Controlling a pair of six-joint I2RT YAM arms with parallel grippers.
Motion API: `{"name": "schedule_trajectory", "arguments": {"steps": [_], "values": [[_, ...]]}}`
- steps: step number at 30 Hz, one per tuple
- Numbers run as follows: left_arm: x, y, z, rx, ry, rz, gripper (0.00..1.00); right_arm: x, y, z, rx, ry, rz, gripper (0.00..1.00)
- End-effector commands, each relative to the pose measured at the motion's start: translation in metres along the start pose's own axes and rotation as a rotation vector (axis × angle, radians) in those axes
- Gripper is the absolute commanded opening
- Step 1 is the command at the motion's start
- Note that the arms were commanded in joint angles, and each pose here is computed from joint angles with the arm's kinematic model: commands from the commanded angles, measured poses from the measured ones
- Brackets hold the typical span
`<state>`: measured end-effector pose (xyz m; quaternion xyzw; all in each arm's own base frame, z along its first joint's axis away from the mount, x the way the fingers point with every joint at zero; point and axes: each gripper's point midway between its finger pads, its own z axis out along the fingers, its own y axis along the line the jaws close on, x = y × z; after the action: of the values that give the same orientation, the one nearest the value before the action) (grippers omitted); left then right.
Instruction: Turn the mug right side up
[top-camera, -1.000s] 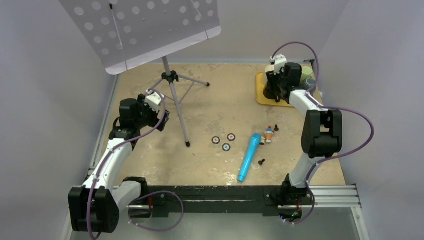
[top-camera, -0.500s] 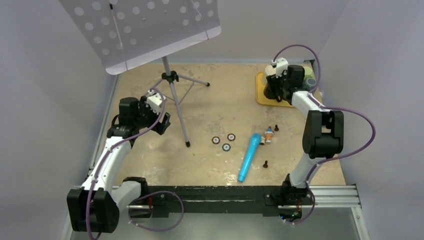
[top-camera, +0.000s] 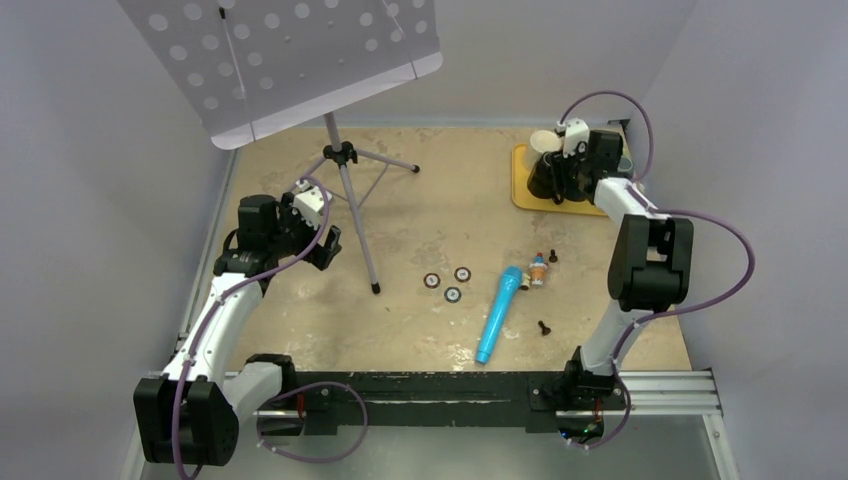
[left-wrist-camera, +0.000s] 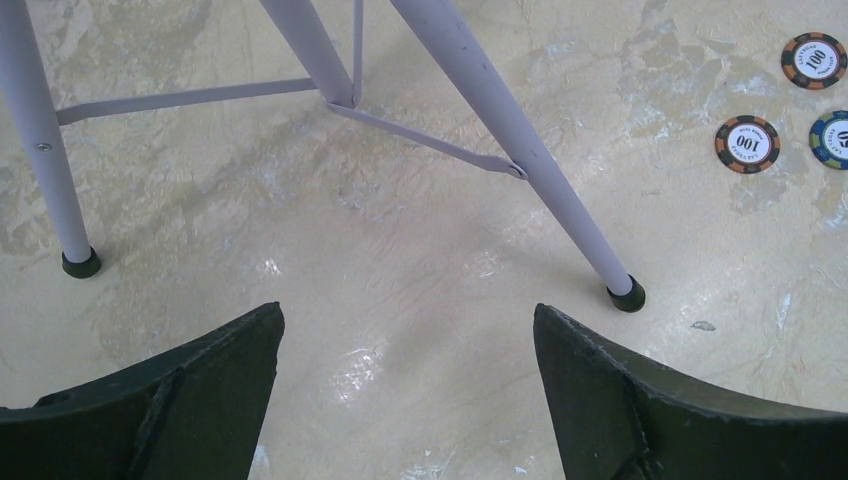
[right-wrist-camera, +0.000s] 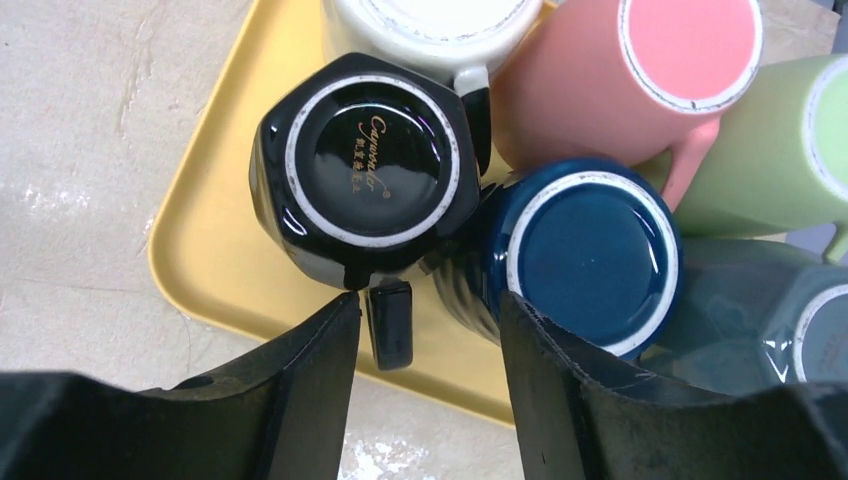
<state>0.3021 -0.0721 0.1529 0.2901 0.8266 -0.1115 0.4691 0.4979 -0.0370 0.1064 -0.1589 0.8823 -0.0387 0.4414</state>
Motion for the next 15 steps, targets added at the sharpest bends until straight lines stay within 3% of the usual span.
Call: {"name": "schedule_trajectory", "arguments": {"steps": [1, 10, 15], "values": [[-0.023, 0.004, -0.005, 0.0, -0.057, 0.048, 0.98, 0.006, 0.011, 0.007, -0.079, 0.046, 0.014, 0.56], [-0.023, 0.006, -0.006, -0.011, -0.058, 0.052, 0.97, 0.028, 0.019, 0.023, -0.137, 0.155, 0.019, 0.47], [-0.024, 0.008, -0.006, -0.021, -0.059, 0.053, 0.97, 0.015, 0.01, 0.018, -0.081, 0.103, 0.029, 0.49]]}}
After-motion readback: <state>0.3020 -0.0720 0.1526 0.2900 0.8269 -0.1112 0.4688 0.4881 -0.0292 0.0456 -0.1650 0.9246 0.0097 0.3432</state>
